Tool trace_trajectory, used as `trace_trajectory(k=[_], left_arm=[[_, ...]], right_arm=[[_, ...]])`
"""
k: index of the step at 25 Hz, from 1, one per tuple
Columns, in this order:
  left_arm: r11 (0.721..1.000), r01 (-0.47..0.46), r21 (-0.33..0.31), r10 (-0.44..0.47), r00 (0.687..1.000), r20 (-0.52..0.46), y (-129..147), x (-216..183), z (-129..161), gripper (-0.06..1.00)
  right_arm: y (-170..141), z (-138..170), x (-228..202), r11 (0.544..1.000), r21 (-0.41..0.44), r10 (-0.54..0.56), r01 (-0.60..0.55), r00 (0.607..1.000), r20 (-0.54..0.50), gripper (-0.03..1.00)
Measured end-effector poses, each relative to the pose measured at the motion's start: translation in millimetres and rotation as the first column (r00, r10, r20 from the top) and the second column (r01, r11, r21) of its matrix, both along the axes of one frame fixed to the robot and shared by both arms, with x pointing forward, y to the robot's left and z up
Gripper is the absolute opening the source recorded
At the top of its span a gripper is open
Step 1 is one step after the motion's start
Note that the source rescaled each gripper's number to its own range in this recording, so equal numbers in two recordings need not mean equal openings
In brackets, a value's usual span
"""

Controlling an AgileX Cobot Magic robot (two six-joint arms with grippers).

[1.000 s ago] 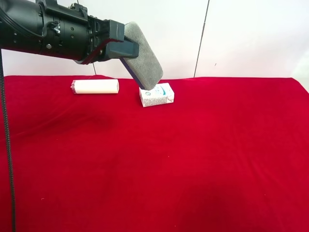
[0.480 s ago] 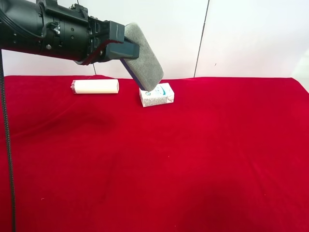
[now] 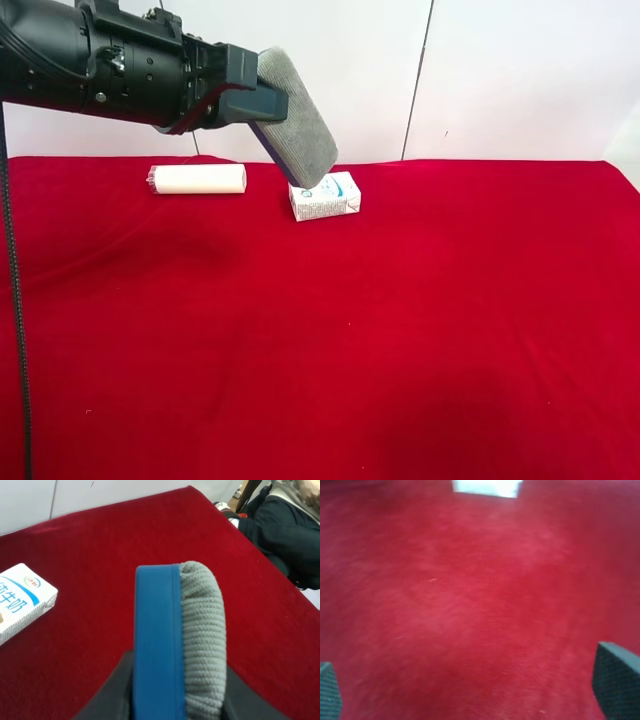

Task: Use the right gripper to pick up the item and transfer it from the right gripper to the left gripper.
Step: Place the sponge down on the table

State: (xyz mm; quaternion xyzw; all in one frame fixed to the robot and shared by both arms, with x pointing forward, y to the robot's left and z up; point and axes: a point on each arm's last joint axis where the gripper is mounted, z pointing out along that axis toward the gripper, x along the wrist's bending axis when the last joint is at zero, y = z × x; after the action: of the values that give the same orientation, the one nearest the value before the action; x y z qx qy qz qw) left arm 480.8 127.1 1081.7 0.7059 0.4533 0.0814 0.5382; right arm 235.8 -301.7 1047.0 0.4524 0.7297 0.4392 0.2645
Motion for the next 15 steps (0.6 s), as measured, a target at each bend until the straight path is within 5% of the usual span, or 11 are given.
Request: trace_trajectory(k=[7,15], left_arm=[[1.0,-0.003,0.0,0.003,1.0,0.001,0.2,0.2,0.1,0.01],[1.0,-0.006,-0.007,0.006,1.0,-0.008,0.1,0.1,0.0,0.01]], right_arm=[[1.2,0.1,-0.4,0.933,0.0,-0.361,0.361,0.933,0.001,1.0],[1.6,0.1,-0.4,0.885,0.0,-0.466,0.466,0.885,0.001,1.0]])
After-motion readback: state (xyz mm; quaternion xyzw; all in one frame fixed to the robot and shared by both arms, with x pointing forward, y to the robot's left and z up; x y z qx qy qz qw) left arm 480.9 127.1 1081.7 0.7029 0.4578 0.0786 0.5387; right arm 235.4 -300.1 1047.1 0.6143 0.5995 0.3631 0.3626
